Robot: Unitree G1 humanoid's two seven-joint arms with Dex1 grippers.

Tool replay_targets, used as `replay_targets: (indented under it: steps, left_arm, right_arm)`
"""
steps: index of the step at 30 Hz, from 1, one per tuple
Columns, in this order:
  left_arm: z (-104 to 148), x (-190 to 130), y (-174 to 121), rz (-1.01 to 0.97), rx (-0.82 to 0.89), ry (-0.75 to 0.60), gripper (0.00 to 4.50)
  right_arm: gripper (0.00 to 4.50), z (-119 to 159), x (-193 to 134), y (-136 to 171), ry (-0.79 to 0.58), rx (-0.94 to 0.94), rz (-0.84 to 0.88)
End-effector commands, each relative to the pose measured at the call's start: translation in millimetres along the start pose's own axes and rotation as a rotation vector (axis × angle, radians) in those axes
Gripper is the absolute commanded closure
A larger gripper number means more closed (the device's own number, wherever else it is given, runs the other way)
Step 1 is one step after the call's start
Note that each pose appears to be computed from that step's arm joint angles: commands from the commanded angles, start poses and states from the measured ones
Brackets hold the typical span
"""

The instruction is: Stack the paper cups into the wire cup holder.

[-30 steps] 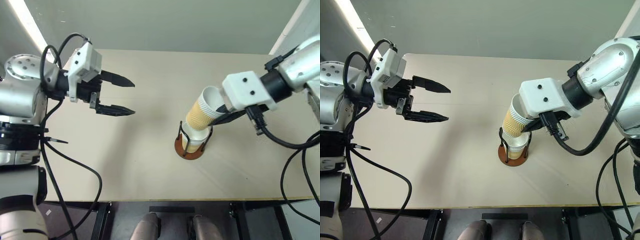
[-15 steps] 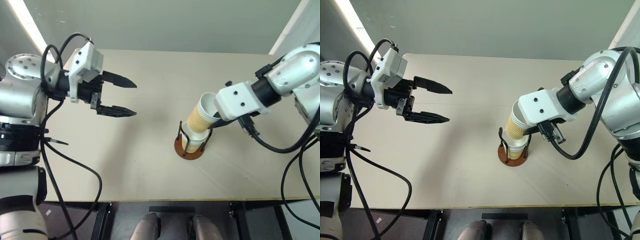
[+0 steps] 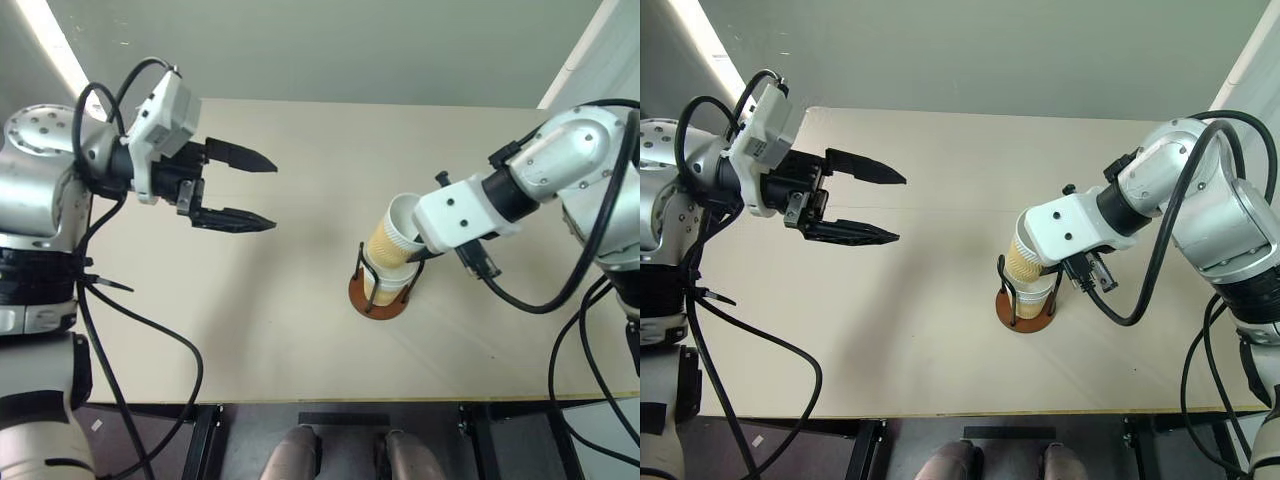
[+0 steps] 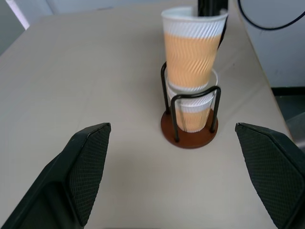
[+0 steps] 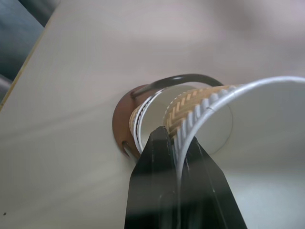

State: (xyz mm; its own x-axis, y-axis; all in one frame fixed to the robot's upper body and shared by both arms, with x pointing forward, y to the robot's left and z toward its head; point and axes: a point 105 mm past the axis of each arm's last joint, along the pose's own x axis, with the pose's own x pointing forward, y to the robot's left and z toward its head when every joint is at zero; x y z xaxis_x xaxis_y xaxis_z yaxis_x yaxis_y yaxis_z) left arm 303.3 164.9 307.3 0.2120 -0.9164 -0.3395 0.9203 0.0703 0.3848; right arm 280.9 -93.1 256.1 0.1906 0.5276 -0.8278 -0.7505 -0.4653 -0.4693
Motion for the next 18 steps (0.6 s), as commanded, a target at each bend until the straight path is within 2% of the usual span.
replay_targets:
  steps: [1,8,11,16,18]
  left_arm:
    - [20.8,-8.0,-0.9,0.022,0.061,-0.043,0.0]
    - [20.7,-8.1,-1.1,0.027,0.062,-0.041,0.0]
    - [19.7,-7.7,-0.8,0.029,0.063,-0.036,0.0]
    - [18.6,-7.4,-0.4,0.031,0.064,-0.033,0.0]
    - [18.4,-7.0,0.2,0.034,0.064,-0.033,0.0]
  right_arm:
    - [4.47,2.4,-2.8,0.7,0.016,-0.034,-0.001]
    - [4.47,-1.7,0.0,6.1,0.036,-0.044,0.022]
    - [3.86,0.5,0.8,5.5,0.025,-0.043,0.019]
    - [2.19,10.4,-5.3,-6.6,-0.019,-0.046,-0.042]
    - [2.19,13.7,-10.7,-12.3,-0.04,-0.049,-0.073]
